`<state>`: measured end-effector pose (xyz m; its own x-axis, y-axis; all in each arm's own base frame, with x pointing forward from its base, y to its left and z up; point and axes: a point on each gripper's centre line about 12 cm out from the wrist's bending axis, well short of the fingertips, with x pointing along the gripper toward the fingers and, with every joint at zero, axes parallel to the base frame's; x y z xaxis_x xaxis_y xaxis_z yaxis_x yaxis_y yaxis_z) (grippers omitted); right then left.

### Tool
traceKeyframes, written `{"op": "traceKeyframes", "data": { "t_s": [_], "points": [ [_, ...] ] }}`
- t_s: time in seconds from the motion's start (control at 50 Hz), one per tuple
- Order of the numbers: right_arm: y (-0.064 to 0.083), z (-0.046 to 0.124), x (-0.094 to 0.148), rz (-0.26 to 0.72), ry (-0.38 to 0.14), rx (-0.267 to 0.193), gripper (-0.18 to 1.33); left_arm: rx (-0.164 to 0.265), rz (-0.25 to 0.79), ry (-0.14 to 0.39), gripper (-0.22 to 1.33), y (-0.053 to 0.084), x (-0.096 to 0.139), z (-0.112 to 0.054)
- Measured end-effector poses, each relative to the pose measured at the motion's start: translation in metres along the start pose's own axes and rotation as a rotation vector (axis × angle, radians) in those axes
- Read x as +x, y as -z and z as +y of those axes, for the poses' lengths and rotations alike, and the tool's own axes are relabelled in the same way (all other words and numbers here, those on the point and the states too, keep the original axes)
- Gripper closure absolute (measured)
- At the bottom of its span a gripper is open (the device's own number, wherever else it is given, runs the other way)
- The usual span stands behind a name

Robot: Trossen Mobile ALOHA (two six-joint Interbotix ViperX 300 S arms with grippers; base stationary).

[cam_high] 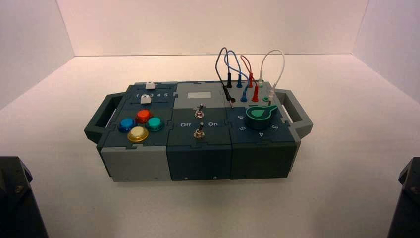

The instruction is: Move the box to the right.

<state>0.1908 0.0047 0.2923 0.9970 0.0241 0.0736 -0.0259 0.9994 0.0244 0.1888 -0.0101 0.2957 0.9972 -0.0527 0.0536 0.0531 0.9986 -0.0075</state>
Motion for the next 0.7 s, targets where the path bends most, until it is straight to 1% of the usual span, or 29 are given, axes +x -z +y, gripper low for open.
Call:
{"op": "traceKeyframes", "data": {
  "t_s": [0.42, 0.5, 0.52, 0.54, 0.58, 0.6, 0.62, 0.66, 0.68, 0.7],
  "points": [
    [0.0, 0.001, 0.0, 0.0, -0.003, 0.002, 1.3, 0.001, 0.011, 0.005, 1.28, 0.001, 0.0, -0.001],
    [0.0, 0.001, 0.0, 0.002, -0.004, 0.008, 1.3, -0.003, 0.022, 0.004, 1.28, 0.003, 0.0, -0.001],
    [0.003, 0.002, 0.0, 0.017, -0.01, 0.013, 1.3, -0.031, 0.071, 0.009, 1.28, 0.007, 0.001, -0.002],
    [0.004, 0.003, 0.001, 0.027, -0.016, 0.013, 1.3, -0.041, 0.1, 0.016, 1.28, 0.008, 0.002, -0.004],
    [0.007, 0.005, 0.002, 0.05, -0.027, 0.017, 1.3, -0.061, 0.196, 0.03, 1.28, 0.008, 0.007, -0.007],
    [0.008, 0.007, 0.003, 0.064, -0.036, 0.018, 1.3, -0.063, 0.212, 0.031, 1.28, 0.008, 0.007, -0.007],
    [0.013, 0.011, 0.006, 0.102, -0.056, 0.02, 1.3, -0.066, 0.289, 0.044, 1.28, 0.007, 0.011, -0.011],
    [0.019, 0.015, 0.009, 0.145, -0.072, 0.021, 1.3, -0.071, 0.391, 0.054, 1.28, 0.006, 0.016, -0.014],
    [0.02, 0.016, 0.01, 0.153, -0.075, 0.022, 1.3, -0.072, 0.406, 0.056, 1.28, 0.005, 0.017, -0.014],
    [0.024, 0.018, 0.012, 0.186, -0.083, 0.024, 1.3, -0.07, 0.488, 0.059, 1.28, 0.006, 0.019, -0.015]
  ]
}}
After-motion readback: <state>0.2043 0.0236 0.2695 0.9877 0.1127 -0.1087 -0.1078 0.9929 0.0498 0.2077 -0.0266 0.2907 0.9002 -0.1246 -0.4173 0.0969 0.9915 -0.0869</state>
